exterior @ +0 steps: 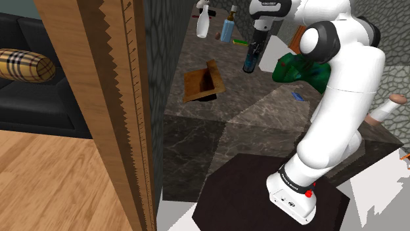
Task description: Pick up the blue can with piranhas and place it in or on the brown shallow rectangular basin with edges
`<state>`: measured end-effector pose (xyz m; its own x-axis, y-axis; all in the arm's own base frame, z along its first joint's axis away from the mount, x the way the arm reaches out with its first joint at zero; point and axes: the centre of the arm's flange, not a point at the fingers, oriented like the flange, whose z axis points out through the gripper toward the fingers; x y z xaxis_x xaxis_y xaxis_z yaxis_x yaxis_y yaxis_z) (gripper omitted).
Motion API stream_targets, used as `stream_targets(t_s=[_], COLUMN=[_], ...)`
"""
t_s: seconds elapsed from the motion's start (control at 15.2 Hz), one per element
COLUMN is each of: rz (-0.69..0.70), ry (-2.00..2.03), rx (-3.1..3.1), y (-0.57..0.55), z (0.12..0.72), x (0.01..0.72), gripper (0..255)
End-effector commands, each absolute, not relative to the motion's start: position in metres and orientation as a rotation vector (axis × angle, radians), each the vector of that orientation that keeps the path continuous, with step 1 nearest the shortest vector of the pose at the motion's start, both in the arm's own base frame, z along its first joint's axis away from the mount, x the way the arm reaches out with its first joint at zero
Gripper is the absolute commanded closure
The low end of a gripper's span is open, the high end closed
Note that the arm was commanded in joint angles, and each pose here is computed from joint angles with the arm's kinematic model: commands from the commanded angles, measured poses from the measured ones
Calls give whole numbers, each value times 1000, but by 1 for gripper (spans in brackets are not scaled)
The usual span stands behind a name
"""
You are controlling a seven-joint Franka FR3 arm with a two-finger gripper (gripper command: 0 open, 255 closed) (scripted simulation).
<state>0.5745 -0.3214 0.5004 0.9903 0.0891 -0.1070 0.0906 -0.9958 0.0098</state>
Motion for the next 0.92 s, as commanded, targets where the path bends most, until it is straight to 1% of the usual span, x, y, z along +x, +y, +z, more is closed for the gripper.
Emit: stream_targets(t_s=[0.0,0.86], rz=[-166,-166], ry=[141,141], rx=[3119,3119], y=[-320,-320], z=[511,579], x=[575,575], gripper=[255,255])
